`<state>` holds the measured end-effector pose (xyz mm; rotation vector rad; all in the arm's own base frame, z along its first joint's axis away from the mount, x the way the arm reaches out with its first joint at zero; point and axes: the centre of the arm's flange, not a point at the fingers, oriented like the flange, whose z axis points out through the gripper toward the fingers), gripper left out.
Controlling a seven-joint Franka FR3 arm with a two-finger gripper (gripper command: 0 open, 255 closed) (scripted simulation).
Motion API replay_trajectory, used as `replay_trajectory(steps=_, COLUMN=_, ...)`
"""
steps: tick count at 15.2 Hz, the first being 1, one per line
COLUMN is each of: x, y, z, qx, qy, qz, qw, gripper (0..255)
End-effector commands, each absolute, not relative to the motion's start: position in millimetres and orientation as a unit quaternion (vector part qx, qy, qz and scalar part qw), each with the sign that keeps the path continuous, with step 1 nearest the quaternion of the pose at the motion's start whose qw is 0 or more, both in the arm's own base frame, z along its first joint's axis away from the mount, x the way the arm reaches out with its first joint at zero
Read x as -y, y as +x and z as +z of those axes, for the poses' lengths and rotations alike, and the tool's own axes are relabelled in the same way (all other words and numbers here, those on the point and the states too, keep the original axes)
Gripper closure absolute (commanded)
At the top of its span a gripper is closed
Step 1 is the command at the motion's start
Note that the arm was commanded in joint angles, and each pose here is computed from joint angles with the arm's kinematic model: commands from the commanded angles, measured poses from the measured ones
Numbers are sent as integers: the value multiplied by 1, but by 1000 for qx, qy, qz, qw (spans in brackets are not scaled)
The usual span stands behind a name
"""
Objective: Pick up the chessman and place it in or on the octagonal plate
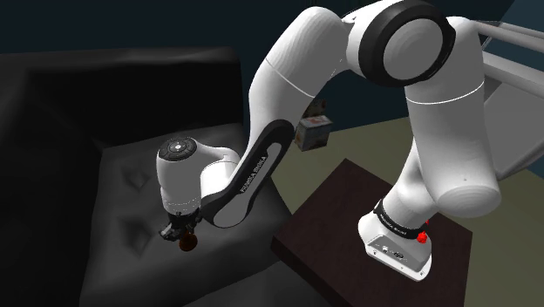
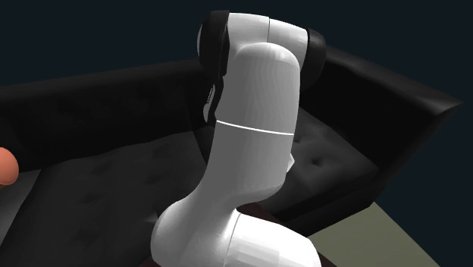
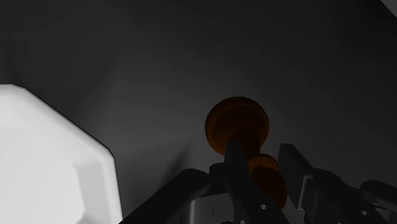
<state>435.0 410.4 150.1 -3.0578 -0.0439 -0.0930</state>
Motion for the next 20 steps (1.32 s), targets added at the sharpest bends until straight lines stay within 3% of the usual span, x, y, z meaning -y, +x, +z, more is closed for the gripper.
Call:
replay_trajectory(steps=1, x=-410, y=435, z=150, qx=14, qy=-999, qz=-30, qw=41, gripper=255)
replay_trajectory(steps=20, x=-398, y=440, z=236, qx=14, qy=-999, qz=-30, qw=41, gripper=255)
